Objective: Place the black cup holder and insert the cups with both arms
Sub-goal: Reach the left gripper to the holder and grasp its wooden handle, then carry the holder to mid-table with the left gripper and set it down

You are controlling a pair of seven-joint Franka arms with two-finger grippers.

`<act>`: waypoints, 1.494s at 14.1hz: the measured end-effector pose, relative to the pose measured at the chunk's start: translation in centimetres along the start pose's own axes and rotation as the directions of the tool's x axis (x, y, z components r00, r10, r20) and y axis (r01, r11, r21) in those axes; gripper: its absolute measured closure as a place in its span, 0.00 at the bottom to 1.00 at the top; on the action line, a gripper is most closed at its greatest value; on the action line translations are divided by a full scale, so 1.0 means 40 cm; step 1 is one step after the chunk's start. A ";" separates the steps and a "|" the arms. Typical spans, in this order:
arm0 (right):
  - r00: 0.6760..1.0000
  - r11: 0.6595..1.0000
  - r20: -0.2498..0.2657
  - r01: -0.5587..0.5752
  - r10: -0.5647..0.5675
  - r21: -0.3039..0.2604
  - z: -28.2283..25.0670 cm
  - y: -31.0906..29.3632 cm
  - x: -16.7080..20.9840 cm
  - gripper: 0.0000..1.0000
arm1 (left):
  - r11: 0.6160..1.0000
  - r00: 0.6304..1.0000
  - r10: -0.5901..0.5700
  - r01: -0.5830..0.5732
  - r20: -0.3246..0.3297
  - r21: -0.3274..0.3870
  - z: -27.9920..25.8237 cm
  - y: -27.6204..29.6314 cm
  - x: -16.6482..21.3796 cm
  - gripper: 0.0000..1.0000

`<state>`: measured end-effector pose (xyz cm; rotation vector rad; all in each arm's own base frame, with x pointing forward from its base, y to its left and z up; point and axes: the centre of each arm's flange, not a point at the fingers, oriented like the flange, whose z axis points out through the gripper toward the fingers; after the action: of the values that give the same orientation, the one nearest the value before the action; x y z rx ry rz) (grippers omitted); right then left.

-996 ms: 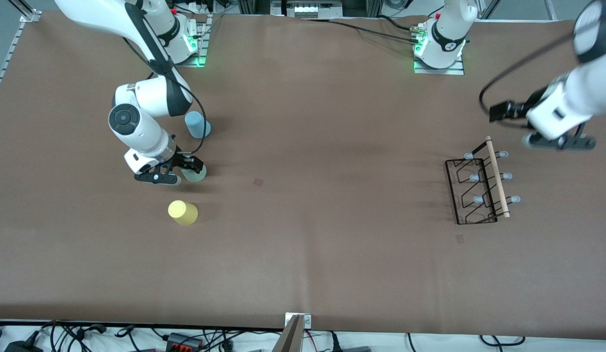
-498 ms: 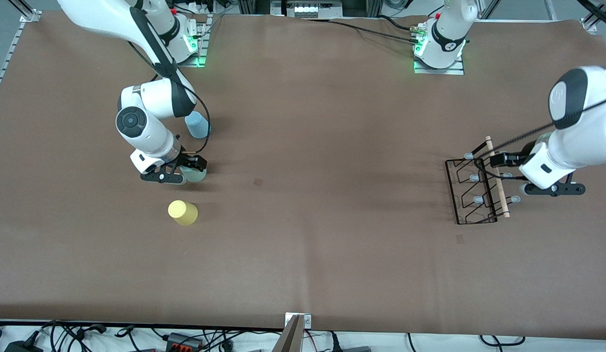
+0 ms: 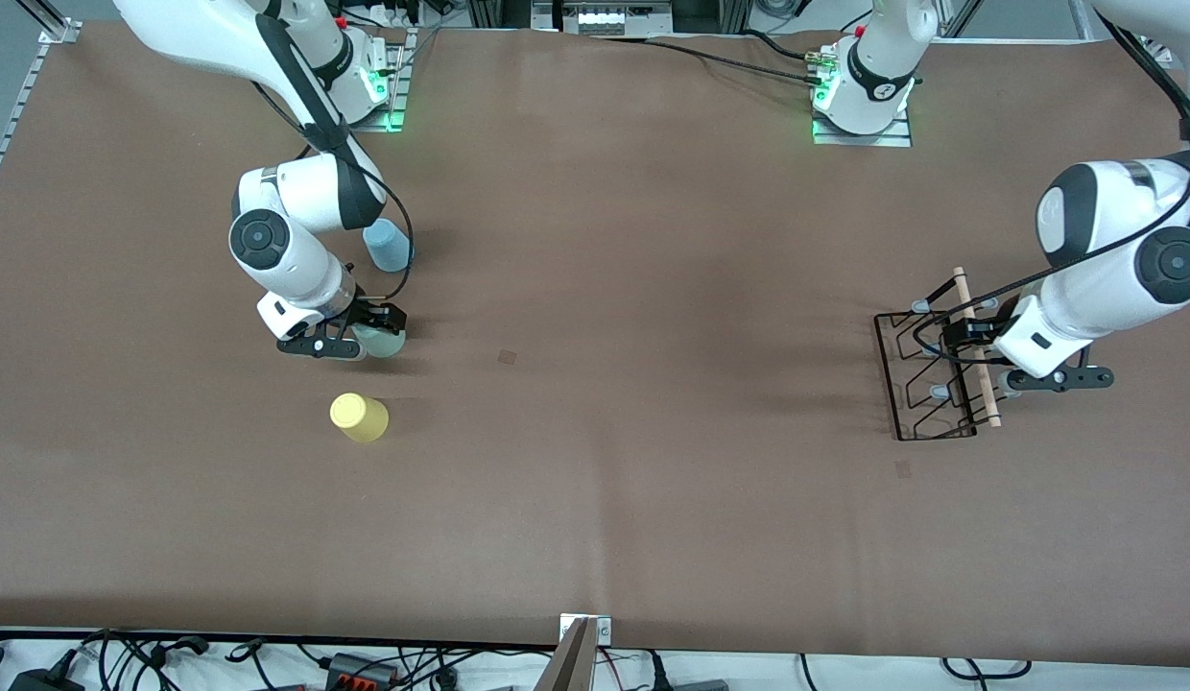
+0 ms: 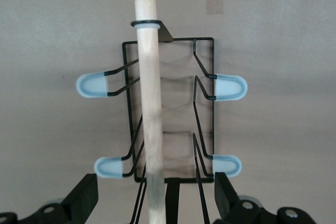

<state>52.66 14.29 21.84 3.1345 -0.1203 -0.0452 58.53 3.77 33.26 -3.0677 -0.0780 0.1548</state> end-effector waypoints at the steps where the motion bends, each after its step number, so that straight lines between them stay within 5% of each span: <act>1: 1.000 1.000 0.000 0.000 0.000 0.000 0.000 0.000 0.000 0.14 | 1.000 1.000 -0.002 0.002 -0.005 -0.001 0.015 0.002 -0.006 0.12; 3: 1.000 1.000 -0.005 0.000 0.000 0.002 -0.007 -0.001 0.001 0.32 | 1.000 1.000 -0.002 0.001 -0.005 -0.002 0.028 0.004 -0.013 0.35; 8: 1.000 1.000 -0.006 0.025 -0.025 0.002 -0.008 -0.055 -0.018 0.32 | 1.000 1.000 -0.003 0.003 -0.017 -0.002 0.012 0.004 -0.015 0.85; 16: 1.000 1.000 0.013 0.028 -0.028 -0.005 -0.128 -0.067 -0.035 0.32 | 1.000 1.000 0.003 -0.004 0.027 0.006 -0.090 0.014 -0.009 0.84; 21: 0.999 1.000 0.026 0.030 -0.029 -0.010 -0.208 -0.070 -0.054 0.32 | 0.992 0.987 0.127 -0.126 0.096 -0.012 -0.238 0.268 -0.039 0.84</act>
<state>50.98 17.26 30.19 3.1261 -0.0738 -0.0865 58.45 -7.64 42.11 -3.0697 0.1115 0.3106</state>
